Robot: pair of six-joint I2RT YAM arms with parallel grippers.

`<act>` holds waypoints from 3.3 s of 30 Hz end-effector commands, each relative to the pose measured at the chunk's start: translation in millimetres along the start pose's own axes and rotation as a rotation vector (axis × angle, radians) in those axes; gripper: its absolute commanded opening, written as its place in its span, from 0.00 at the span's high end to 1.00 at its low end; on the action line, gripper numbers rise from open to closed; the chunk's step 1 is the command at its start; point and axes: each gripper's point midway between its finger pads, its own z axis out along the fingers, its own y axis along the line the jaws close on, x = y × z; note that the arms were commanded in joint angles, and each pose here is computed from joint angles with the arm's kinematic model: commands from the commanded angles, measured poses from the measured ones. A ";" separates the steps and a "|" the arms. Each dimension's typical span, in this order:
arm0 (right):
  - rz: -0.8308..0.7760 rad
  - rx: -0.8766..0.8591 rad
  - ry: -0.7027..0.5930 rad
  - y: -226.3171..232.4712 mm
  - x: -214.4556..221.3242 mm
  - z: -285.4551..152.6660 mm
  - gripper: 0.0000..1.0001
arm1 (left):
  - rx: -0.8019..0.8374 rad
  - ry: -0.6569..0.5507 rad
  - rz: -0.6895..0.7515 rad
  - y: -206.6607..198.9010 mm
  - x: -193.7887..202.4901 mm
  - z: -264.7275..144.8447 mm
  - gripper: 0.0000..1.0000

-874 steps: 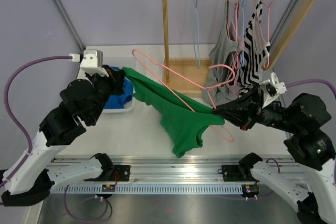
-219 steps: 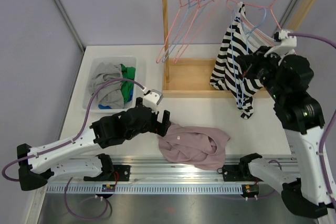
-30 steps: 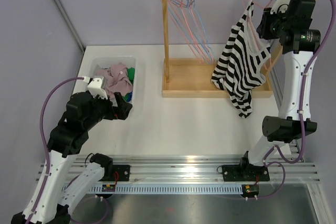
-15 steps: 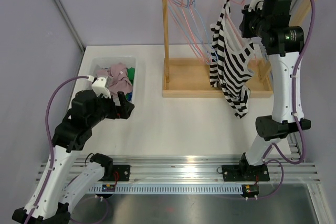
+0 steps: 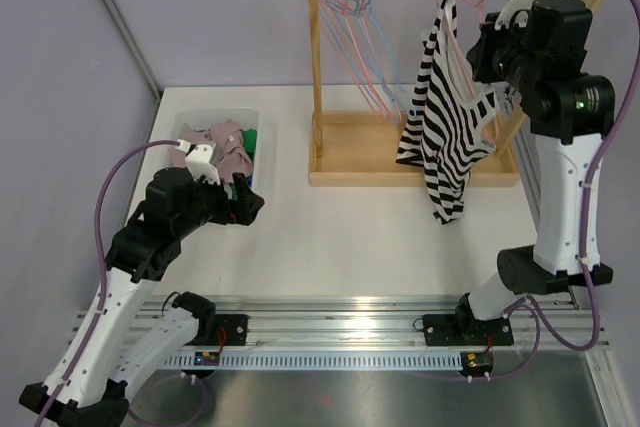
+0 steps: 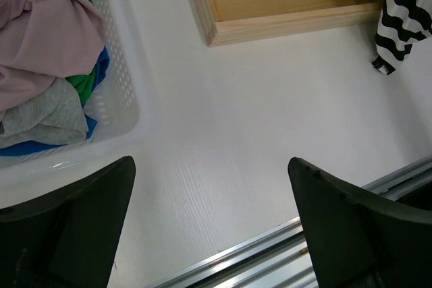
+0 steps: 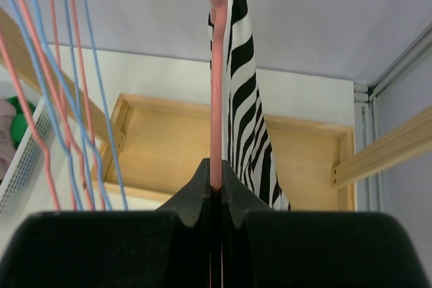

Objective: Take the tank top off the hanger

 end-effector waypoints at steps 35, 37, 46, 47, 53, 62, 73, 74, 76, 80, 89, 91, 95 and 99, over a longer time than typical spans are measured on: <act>0.369 -0.921 0.337 149.5 247.0 -177.2 1.00 | 0.292 -0.258 0.042 -153.1 -23.1 45.6 0.01; 0.358 -0.929 0.330 149.9 244.6 -179.6 1.00 | 0.284 -0.251 0.060 -156.6 -19.9 54.3 0.03; 0.344 -0.993 0.317 155.0 230.4 -192.4 1.00 | 0.244 -0.232 0.154 -172.5 -19.3 76.1 0.23; 0.345 -0.992 0.320 155.1 230.9 -192.1 1.00 | 0.242 -0.227 0.161 -173.9 -18.3 78.4 0.25; 0.347 -0.988 0.333 155.2 234.0 -189.8 1.00 | 0.247 -0.218 0.179 -184.6 -18.8 86.7 0.55; 0.317 -0.992 0.362 157.0 240.1 -191.3 1.00 | 0.108 -0.240 0.173 -167.2 -31.4 92.9 1.00; 0.077 -1.184 0.407 180.9 238.3 -220.4 1.00 | -0.494 -0.377 -0.113 -7.3 -62.6 26.4 1.00; 0.064 -1.199 0.365 182.8 229.3 -220.4 1.00 | -0.475 -0.363 -0.113 -5.8 -61.4 25.1 1.00; 0.047 -1.210 0.313 184.1 221.0 -220.2 1.00 | -0.457 -0.375 -0.138 1.4 -65.2 16.5 1.00; 0.015 -1.224 0.127 188.8 199.7 -212.7 1.00 | -0.276 -0.304 -0.114 -22.8 -63.8 17.2 1.00; 0.266 -1.063 -0.411 181.0 131.1 -177.7 1.00 | 0.459 -0.211 0.025 -143.9 -32.5 16.3 1.00; 0.369 -1.016 -0.608 168.1 103.8 -175.8 1.00 | 0.559 -0.180 0.076 -164.1 -15.2 12.0 1.00; 0.491 -0.898 -0.891 137.1 66.0 -176.3 1.00 | 0.679 -0.080 0.212 -202.3 40.8 8.8 1.00; 0.510 -0.749 -1.000 111.7 54.6 -171.6 1.00 | 0.546 -0.026 0.214 -189.5 68.0 31.5 1.00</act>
